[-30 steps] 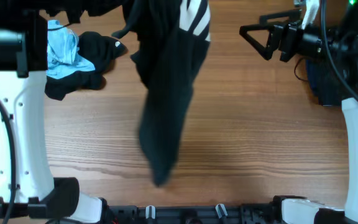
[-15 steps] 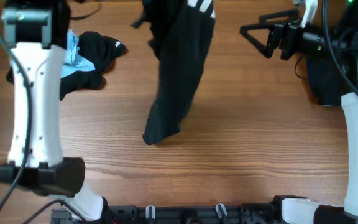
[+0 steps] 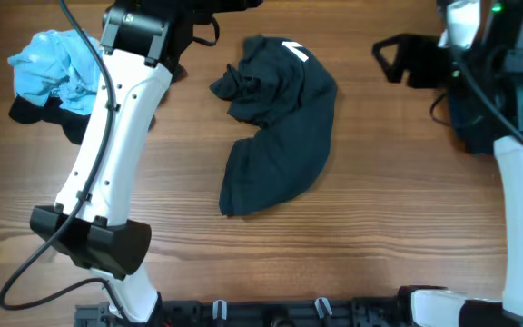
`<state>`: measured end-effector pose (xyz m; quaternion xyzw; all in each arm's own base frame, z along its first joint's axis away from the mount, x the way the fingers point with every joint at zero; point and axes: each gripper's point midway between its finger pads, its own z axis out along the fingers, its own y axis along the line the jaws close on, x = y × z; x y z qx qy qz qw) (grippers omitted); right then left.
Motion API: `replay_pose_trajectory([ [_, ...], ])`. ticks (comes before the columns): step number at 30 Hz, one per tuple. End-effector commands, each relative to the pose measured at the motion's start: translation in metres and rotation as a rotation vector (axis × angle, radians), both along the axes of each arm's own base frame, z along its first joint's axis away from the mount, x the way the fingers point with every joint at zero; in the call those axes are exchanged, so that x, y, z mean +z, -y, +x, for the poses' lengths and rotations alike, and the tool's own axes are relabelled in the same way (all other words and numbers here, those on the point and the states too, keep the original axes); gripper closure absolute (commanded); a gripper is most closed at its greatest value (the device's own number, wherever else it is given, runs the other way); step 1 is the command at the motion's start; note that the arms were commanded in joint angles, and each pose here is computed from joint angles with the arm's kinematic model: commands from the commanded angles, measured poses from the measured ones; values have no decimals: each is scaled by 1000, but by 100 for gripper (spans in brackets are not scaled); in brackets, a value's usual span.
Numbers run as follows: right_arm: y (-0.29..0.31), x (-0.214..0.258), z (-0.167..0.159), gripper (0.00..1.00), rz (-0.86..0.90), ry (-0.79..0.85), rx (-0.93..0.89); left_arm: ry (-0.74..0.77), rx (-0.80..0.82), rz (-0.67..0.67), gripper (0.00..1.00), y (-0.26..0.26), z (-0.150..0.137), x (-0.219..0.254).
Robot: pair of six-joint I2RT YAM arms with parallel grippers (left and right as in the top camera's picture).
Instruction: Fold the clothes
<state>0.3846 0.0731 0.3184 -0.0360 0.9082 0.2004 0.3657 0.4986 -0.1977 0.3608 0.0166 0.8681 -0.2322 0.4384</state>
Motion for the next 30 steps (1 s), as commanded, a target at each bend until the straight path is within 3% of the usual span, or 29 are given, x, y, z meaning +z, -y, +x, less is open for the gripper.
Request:
replay_pose_trajectory([
  [1,-17,-34,1,9,-159,-86,14,-35,246,94,3,-72,1,-1],
  [5,-49,-63,5,9,-192,-151,87,-94,452,22,1,-149,-9,6],
  [10,-103,-99,36,19,-127,-169,126,-181,583,27,4,-211,-24,-7],
  [18,-175,-176,77,29,-65,-203,63,-282,644,96,12,-229,-42,-28],
  [23,-193,-218,79,32,-131,-225,27,-289,644,98,12,-229,-43,-30],
  [30,-209,-243,82,34,-208,-184,5,-295,644,100,12,-229,-44,-30],
])
